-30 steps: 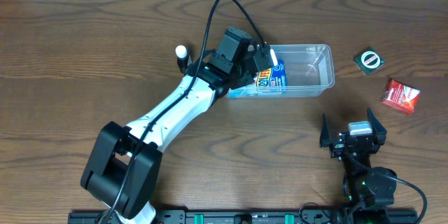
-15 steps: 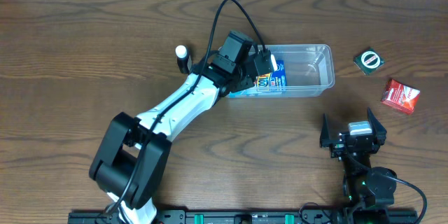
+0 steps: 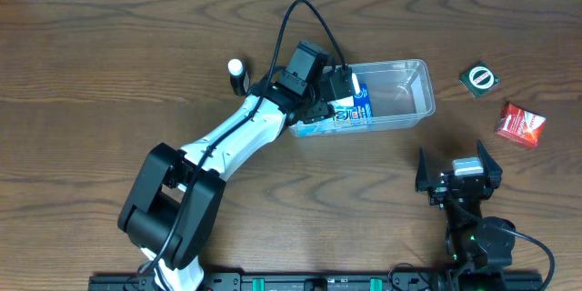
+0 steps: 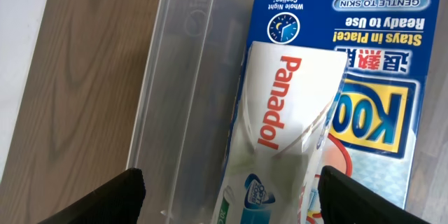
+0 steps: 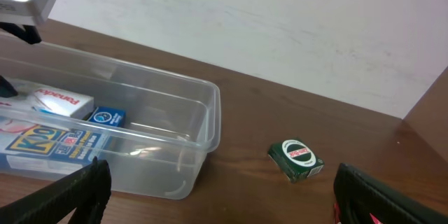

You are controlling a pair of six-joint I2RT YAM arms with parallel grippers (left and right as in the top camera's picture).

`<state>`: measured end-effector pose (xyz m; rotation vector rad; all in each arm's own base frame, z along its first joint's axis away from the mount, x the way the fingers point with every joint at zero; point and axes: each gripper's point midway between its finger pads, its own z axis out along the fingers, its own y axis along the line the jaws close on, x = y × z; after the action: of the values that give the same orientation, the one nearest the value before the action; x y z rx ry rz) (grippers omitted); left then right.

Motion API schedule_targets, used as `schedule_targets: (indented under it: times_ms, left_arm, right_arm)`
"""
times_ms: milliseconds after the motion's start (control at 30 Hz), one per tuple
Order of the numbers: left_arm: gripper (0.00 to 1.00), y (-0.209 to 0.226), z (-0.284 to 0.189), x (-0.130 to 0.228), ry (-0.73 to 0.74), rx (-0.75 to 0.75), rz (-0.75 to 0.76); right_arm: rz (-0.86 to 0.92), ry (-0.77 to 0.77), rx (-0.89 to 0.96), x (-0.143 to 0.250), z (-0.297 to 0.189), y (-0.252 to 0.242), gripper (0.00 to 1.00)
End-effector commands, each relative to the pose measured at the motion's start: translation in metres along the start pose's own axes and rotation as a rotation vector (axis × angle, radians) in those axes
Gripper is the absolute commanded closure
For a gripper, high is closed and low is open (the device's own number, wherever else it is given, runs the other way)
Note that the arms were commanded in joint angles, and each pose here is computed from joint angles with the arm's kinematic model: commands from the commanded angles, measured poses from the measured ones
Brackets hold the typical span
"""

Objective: Pack container
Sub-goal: 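Lower the Panadol box into the container and open the gripper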

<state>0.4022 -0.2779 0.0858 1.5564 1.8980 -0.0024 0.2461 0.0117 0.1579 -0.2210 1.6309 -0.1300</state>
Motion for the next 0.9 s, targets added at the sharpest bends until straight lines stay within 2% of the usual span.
schedule_targets:
  times_ms: [0,167,267,367,500,567,667,700,733,767,867]
  left_arm:
    - [0.20,0.007,-0.010,-0.007,-0.016,-0.026,-0.004]
    - [0.20,0.029,-0.046,-0.032,-0.102,-0.104,-0.114]
    - [0.20,0.055,-0.078,-0.038,-0.129,-0.225,-0.291]
    - [0.24,0.077,-0.113,-0.028,-0.123,-0.351,-0.525]
    - [0.43,0.075,-0.147,-0.001,-0.056,-0.419,-0.754]
    - [0.50,0.063,-0.154,0.014,-0.003,-0.405,-0.850]
    - [0.63,0.045,-0.158,0.045,0.121,-0.409,-0.991]
    - [0.71,0.038,-0.159,0.058,0.172,-0.415,-1.062]
    - [0.86,0.031,-0.159,0.068,0.212,-0.412,-1.121]
    - [0.94,0.022,-0.160,0.077,0.257,-0.399,-1.172]
    - [0.94,-0.006,-0.159,0.092,0.374,-0.303,-1.197]
  right_arm:
    - [-0.012,0.003,0.010,0.002,0.000,-0.002,0.01]
    - [-0.012,0.003,0.010,0.002,0.000,-0.002,0.01]
    - [-0.012,0.003,0.010,0.002,0.000,-0.002,0.01]
    - [-0.012,0.003,0.010,0.002,0.000,-0.002,0.01]
    - [-0.012,0.003,0.010,0.002,0.000,-0.002,0.01]
    - [-0.012,0.003,0.010,0.002,0.000,-0.002,0.01]
    - [-0.012,0.003,0.010,0.002,0.000,-0.002,0.01]
    - [-0.012,0.003,0.010,0.002,0.000,-0.002,0.01]
    - [-0.012,0.003,0.010,0.002,0.000,-0.002,0.01]
    - [-0.012,0.003,0.010,0.002,0.000,-0.002,0.01]
    - [-0.012,0.003,0.010,0.002,0.000,-0.002,0.01]
